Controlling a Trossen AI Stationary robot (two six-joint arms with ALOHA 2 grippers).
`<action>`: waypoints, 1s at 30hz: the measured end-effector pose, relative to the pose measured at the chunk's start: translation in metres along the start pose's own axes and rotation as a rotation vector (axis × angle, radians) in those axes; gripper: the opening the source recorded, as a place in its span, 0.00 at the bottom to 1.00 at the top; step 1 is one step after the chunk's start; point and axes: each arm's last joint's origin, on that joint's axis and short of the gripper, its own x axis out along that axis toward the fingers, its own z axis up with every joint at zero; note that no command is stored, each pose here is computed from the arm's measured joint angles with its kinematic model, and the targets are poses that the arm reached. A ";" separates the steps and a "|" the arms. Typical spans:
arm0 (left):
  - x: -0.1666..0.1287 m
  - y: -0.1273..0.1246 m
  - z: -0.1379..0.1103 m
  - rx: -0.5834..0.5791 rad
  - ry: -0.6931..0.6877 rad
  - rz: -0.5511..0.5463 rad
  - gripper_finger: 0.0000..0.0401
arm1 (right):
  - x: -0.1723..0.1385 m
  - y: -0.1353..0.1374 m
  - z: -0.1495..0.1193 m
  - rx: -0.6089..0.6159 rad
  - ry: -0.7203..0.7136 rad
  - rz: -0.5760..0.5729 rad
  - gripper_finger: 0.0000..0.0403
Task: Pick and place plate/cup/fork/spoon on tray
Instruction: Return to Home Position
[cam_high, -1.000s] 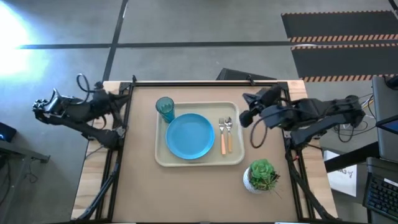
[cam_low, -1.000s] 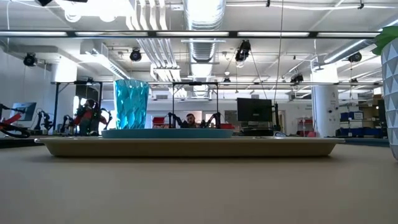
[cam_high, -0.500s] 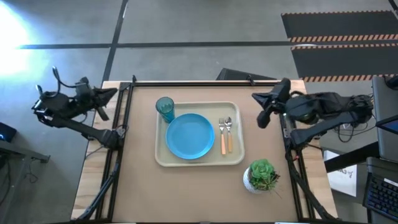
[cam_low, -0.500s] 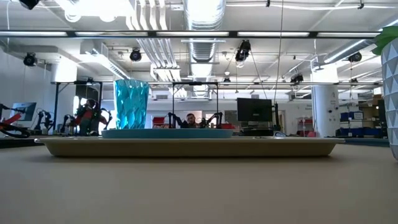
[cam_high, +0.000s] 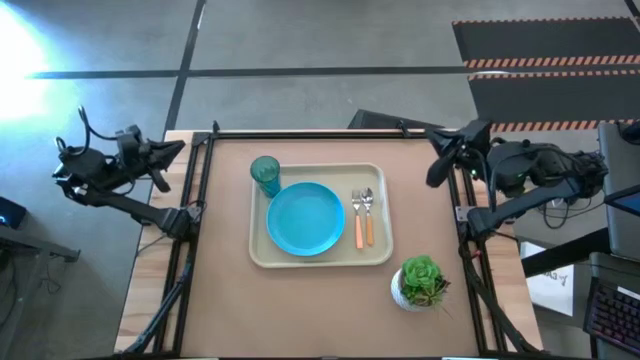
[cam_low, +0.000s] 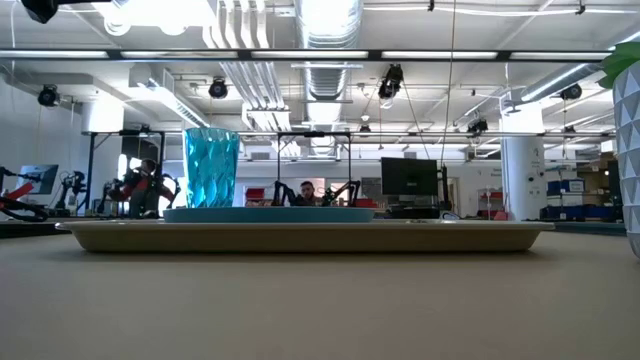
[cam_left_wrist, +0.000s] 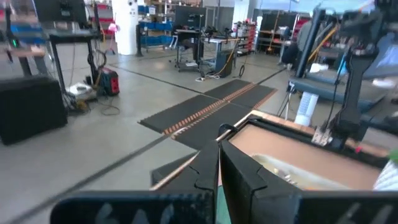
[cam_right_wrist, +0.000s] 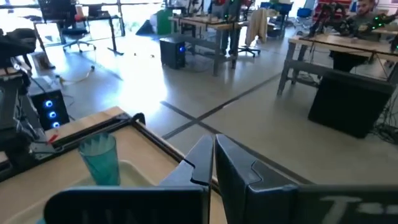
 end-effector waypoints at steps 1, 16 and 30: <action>0.000 0.000 0.000 -0.029 0.000 0.000 0.00 | 0.000 0.000 0.000 -0.002 0.002 0.005 0.02; -0.012 0.014 0.012 -0.057 -0.047 -0.010 0.00 | -0.007 0.002 0.005 -0.044 0.046 0.330 0.02; -0.039 0.049 -0.016 -0.061 -0.114 -0.187 0.00 | -0.072 -0.080 0.012 0.056 -0.123 0.618 0.02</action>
